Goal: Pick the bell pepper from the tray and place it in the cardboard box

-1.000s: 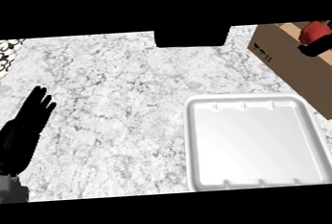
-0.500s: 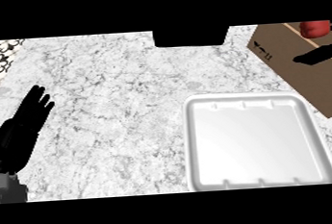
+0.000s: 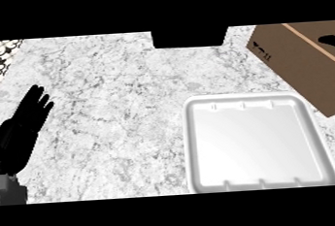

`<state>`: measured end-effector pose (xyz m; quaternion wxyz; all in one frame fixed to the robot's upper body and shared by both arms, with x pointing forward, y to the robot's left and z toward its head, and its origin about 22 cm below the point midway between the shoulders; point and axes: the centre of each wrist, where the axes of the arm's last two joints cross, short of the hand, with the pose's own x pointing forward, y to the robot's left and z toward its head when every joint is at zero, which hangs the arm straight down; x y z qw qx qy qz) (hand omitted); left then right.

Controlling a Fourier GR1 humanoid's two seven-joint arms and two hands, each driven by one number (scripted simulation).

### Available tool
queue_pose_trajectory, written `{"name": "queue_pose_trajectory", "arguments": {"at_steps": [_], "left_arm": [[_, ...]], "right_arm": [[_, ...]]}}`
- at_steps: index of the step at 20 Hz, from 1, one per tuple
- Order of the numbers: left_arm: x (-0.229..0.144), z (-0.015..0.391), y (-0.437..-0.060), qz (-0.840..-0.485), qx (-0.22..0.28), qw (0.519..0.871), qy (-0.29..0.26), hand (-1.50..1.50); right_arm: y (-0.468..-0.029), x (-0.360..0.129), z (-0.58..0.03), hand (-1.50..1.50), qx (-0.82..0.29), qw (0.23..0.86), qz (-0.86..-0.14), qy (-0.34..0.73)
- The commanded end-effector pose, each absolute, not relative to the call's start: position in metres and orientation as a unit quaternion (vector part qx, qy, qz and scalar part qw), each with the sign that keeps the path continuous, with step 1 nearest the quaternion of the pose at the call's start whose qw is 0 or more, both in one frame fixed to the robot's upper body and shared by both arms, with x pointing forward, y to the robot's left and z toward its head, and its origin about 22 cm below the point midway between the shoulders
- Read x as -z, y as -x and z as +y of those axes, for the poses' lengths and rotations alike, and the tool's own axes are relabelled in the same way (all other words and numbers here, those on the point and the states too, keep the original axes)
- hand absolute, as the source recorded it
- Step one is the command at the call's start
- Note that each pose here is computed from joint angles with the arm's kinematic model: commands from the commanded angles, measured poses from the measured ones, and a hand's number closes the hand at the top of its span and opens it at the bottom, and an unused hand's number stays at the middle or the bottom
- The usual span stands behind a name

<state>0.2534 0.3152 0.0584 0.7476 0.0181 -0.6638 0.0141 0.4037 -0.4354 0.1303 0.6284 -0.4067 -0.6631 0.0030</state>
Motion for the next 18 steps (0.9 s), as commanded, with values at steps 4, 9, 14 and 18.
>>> {"name": "queue_pose_trajectory", "arguments": {"at_steps": [4, 9, 14, 18], "left_arm": [[-0.038, 0.315, -0.254, -0.663, -0.012, 0.749, -0.017, 0.0], [-0.063, 0.295, -0.254, -0.669, -0.019, 0.743, -0.015, 0.0], [-0.055, 0.316, -0.254, -0.662, -0.018, 0.749, -0.018, 0.0], [-0.047, 0.318, -0.249, -0.664, -0.013, 0.748, -0.017, 0.0]], "right_arm": [[-0.367, -0.127, -0.488, -1.5, 0.079, 0.62, -0.68, 0.383], [-0.319, -0.123, -0.538, -1.5, 0.07, 0.627, -0.686, 0.364], [-0.307, -0.136, -0.553, -1.5, 0.053, 0.616, -0.698, 0.361], [-0.294, -0.129, -0.561, -1.5, 0.05, 0.627, -0.687, 0.365]]}}
